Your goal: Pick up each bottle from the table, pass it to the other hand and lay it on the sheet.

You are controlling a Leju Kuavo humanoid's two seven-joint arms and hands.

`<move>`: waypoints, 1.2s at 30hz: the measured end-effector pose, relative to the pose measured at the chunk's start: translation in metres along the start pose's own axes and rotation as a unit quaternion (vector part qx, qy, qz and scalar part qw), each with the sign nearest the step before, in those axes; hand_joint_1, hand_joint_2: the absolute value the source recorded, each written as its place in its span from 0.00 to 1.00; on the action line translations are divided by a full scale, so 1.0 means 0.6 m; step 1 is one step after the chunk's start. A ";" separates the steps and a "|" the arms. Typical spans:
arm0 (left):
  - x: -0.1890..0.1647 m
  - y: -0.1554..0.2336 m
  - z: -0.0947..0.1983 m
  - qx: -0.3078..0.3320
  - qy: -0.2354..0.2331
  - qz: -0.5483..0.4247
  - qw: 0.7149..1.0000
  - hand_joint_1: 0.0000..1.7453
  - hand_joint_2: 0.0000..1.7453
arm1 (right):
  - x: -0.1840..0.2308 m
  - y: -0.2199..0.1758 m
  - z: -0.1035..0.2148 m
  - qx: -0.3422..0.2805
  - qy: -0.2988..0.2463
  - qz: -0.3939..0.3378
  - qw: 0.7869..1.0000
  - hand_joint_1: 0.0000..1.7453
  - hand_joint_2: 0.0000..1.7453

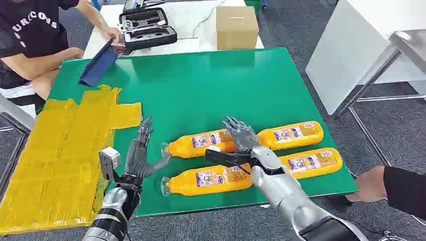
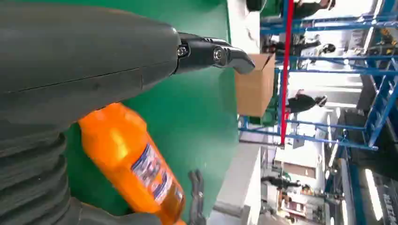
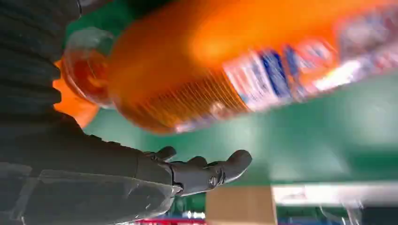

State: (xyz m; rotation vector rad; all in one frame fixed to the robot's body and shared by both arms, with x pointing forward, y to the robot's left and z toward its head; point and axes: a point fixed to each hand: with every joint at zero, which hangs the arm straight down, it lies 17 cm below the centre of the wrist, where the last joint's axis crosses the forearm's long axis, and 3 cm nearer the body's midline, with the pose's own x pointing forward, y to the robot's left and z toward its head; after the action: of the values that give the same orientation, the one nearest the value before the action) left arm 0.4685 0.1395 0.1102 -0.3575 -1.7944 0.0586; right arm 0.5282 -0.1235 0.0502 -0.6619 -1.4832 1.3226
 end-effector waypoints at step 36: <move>-0.016 -0.039 -0.021 -0.021 0.016 0.040 0.999 0.00 1.00 | 0.002 -0.022 -0.049 0.060 -0.004 0.284 0.957 0.00 1.00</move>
State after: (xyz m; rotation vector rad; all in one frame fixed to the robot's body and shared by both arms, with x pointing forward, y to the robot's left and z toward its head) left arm 0.4778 0.1128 0.1099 -0.4584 -1.7506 0.0721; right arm 0.5575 -0.1139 0.0602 -1.0525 -1.2474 1.8324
